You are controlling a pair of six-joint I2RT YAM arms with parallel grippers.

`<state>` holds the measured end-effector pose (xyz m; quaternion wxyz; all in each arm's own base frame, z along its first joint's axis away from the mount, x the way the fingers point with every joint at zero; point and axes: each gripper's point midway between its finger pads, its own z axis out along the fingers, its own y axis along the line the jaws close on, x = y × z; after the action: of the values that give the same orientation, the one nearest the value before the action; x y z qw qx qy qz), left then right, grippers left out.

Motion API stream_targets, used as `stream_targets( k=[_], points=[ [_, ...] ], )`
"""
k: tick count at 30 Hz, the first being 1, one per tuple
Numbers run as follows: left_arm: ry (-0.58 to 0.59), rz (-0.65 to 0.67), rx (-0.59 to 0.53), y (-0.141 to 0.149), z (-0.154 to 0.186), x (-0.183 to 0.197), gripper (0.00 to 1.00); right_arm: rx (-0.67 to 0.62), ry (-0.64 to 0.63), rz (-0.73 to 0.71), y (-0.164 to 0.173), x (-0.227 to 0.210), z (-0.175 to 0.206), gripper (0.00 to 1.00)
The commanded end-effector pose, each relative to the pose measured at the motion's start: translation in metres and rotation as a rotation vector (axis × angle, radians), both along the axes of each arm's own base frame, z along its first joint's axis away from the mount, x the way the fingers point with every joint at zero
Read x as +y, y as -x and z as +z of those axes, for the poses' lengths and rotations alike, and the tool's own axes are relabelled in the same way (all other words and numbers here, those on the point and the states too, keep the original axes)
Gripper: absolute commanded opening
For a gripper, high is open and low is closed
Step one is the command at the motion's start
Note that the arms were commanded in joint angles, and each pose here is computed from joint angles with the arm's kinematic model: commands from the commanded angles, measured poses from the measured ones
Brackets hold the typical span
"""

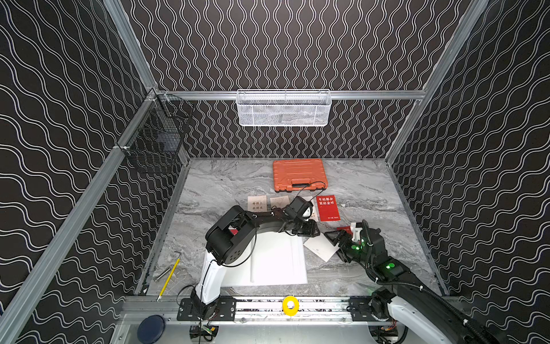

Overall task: Place the photos into the photo albums
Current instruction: Pick up the photo at the center of the board.

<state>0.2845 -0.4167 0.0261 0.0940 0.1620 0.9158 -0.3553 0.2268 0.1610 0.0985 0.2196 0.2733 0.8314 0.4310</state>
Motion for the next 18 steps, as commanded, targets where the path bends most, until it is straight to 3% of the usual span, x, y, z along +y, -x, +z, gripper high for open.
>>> stream_targets(
  k=[1, 8, 14, 18],
  points=[
    [-0.133, 0.022, 0.104, 0.018, -0.027, 0.024, 0.42, 0.046, 0.052, 0.056, 0.006, 0.003, -0.009, 0.67],
    [-0.126, 0.026, 0.097, 0.014, -0.022, 0.024, 0.42, 0.109, 0.1, 0.095, 0.017, 0.001, -0.026, 0.41],
    [-0.085, 0.018, 0.073, 0.005, -0.003, 0.014, 0.42, 0.092, 0.117, 0.098, 0.019, -0.002, -0.026, 0.04],
    [-0.034, 0.021, 0.037, -0.006, 0.026, 0.008, 0.44, 0.067, 0.173, 0.101, 0.015, -0.007, -0.019, 0.0]
  ],
)
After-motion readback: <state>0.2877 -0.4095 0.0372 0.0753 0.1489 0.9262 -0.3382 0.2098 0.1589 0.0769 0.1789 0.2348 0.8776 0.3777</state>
